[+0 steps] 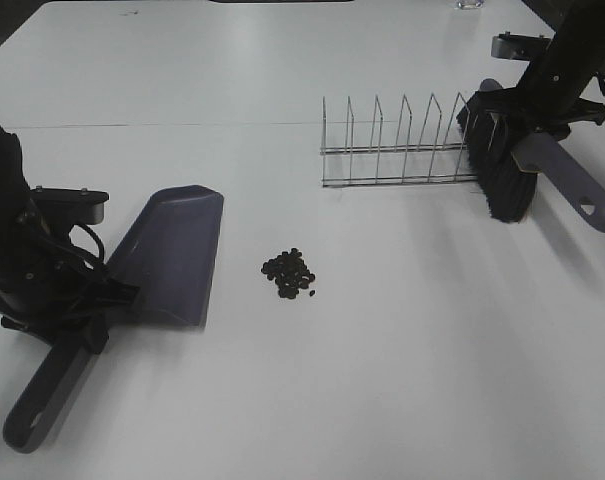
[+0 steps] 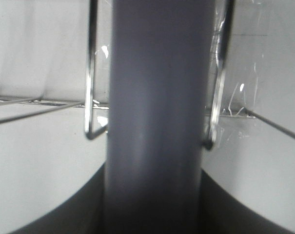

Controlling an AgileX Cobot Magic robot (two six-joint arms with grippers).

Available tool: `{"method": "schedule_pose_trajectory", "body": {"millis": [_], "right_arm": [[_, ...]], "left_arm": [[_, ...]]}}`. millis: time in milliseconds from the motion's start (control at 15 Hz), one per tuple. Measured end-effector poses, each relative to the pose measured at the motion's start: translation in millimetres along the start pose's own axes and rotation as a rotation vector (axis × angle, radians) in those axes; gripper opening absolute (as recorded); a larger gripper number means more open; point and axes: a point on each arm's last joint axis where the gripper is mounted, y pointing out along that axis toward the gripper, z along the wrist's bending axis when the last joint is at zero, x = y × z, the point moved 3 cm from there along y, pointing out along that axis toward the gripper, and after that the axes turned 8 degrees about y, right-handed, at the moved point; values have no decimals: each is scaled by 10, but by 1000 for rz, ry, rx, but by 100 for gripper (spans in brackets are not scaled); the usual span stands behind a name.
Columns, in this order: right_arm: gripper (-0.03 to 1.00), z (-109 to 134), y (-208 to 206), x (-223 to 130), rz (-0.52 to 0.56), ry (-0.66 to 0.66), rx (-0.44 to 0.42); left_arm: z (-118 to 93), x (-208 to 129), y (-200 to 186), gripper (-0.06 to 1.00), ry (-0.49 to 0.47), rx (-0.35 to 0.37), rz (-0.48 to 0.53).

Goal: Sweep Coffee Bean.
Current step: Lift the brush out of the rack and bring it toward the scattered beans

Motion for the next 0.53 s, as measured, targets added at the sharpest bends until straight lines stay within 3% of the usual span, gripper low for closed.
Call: {"method": "schedule_pose_trajectory", "body": {"millis": [533], "right_arm": [[30,8,-5,1,-1,52,7]], "left_arm": [[16,1,0,33,19,13,0]]}}
